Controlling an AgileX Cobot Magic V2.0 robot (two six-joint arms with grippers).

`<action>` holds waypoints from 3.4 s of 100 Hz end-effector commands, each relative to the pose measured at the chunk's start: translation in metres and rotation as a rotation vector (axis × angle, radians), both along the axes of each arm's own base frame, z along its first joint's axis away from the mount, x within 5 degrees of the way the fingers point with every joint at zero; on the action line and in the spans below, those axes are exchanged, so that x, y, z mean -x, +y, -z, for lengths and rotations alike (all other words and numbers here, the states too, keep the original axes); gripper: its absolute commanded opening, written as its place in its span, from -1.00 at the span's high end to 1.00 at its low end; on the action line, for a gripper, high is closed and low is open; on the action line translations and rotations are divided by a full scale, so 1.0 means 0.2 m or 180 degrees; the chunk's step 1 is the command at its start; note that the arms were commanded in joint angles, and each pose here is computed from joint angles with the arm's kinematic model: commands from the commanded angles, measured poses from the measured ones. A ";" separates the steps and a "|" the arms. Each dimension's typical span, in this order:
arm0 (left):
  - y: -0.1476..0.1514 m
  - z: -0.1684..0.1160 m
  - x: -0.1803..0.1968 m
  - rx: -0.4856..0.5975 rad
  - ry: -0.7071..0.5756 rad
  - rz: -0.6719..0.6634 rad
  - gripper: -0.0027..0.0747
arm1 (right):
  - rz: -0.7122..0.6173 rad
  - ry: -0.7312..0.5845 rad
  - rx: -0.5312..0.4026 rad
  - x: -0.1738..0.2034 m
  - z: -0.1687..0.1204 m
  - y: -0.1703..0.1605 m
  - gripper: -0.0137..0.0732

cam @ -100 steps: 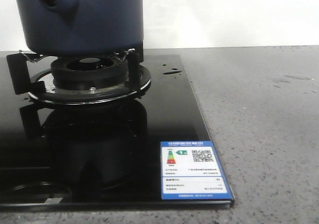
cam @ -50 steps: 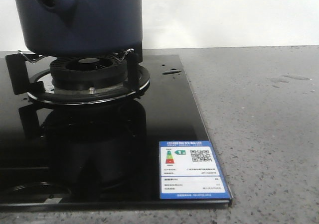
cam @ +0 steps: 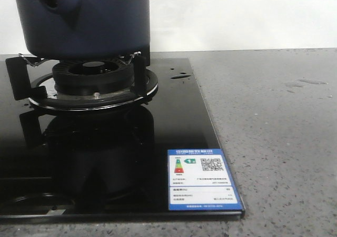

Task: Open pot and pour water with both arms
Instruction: 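Tilt the cup over the open pot with the right gripper to pour, then carry the cup back and set it upright on the counter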

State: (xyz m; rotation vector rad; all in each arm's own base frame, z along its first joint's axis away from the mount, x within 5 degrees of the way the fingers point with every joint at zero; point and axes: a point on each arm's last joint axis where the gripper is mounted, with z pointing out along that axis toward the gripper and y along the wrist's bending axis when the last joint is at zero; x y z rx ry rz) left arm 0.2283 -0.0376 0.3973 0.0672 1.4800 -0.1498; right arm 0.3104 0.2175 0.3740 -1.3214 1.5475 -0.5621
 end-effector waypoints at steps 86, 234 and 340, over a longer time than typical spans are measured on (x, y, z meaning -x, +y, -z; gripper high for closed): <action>0.02 -0.13 0.05 0.0088 -0.0505 -0.0090 0.05 | -0.0417 -0.1151 0.0546 0.03 -0.25 -0.01 -0.11; 0.02 -0.13 0.05 0.0088 -0.0505 -0.0090 0.05 | -0.0639 -0.1927 0.1493 0.03 -0.32 0.01 -0.11; 0.02 -0.13 0.05 0.0088 -0.0505 -0.0090 0.05 | -0.0562 -0.1867 0.1316 0.03 -0.32 0.00 -0.11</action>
